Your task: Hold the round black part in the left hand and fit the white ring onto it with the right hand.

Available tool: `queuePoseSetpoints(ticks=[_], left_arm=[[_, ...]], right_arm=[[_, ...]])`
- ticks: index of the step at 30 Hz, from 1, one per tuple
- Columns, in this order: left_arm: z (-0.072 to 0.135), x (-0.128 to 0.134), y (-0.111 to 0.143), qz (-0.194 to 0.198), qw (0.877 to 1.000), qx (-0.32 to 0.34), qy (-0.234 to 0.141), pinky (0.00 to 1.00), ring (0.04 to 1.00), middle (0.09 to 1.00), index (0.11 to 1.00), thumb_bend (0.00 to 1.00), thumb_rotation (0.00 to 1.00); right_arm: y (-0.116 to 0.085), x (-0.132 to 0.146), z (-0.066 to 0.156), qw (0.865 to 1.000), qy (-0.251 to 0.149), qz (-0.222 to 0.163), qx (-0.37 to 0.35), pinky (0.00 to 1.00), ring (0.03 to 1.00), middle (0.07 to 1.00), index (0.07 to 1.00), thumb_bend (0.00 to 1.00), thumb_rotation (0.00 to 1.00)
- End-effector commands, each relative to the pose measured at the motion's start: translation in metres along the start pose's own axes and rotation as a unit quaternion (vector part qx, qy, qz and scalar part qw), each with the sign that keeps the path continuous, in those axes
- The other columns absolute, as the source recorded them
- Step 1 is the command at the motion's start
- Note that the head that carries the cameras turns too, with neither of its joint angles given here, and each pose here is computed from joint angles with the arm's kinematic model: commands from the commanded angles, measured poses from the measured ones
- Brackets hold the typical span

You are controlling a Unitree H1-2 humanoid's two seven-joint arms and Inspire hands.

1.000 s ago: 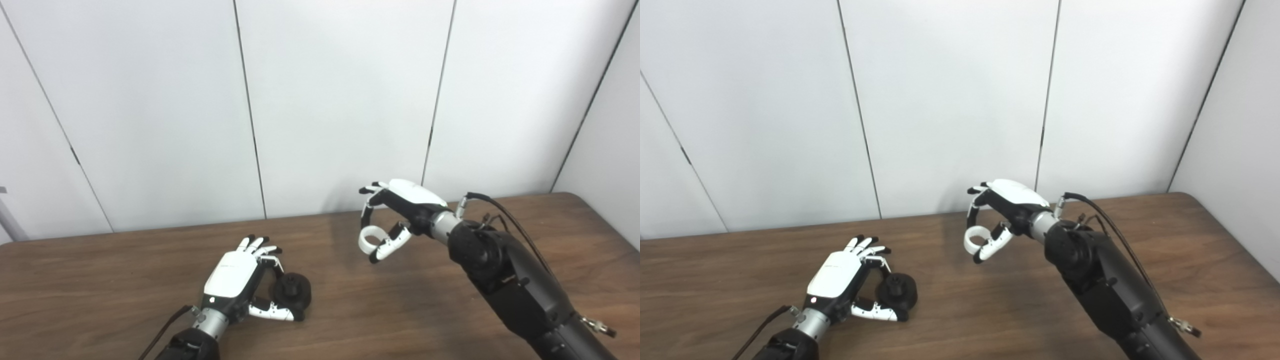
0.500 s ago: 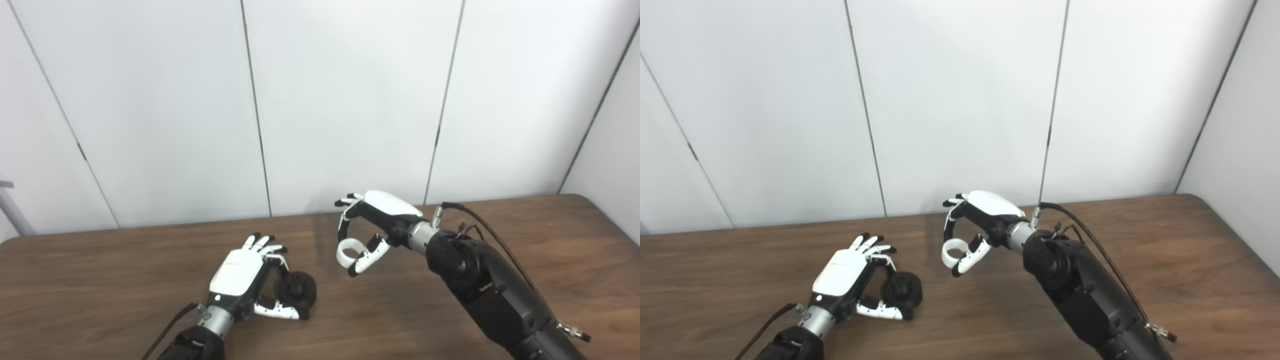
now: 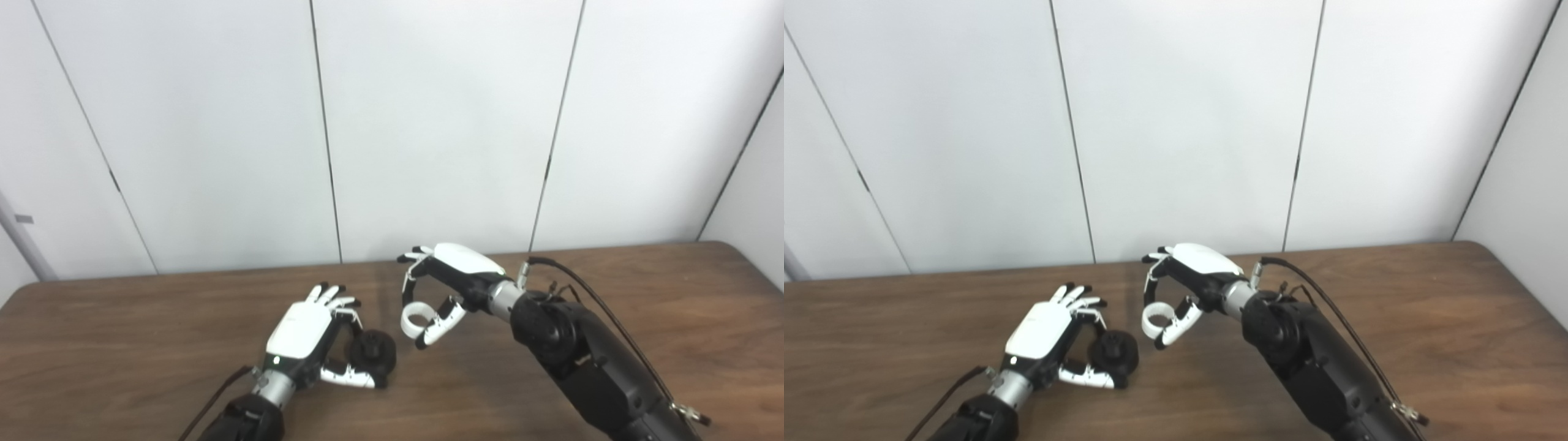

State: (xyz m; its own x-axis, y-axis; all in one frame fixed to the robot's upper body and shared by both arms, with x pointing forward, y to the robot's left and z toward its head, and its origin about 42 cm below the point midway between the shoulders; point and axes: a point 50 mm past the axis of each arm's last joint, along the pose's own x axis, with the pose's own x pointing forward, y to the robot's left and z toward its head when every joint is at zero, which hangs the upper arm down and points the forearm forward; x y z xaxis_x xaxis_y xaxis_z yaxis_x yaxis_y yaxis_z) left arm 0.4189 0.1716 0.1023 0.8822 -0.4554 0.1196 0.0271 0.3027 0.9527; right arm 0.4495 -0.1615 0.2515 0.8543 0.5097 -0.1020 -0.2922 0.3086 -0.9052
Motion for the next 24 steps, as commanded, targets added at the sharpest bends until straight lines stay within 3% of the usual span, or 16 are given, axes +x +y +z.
queuePoseSetpoints(ticks=[1, 16, 24], left_arm=[[0.007, -0.042, -0.063, -0.108, 0.994, 0.003, 0.033, 1.0, 0.939, 0.818, 0.479, 0.52, 0.05], [0.021, -0.038, -0.065, -0.108, 0.994, -0.005, 0.026, 1.0, 0.94, 0.828, 0.48, 0.52, 0.05], [0.032, -0.04, -0.068, -0.127, 0.992, -0.002, 0.018, 1.0, 0.959, 0.843, 0.481, 0.52, 0.05]], right_arm=[[-0.03, 0.009, 0.02, 0.998, -0.04, -0.034, -0.018, 1.0, 1.0, 0.934, 0.478, 0.52, 0.12], [-0.019, 0.017, 0.03, 0.998, -0.061, -0.028, -0.002, 1.0, 1.0, 0.932, 0.477, 0.52, 0.12], [-0.011, 0.017, 0.036, 0.998, -0.064, -0.018, -0.004, 1.0, 1.0, 0.938, 0.478, 0.52, 0.12]])
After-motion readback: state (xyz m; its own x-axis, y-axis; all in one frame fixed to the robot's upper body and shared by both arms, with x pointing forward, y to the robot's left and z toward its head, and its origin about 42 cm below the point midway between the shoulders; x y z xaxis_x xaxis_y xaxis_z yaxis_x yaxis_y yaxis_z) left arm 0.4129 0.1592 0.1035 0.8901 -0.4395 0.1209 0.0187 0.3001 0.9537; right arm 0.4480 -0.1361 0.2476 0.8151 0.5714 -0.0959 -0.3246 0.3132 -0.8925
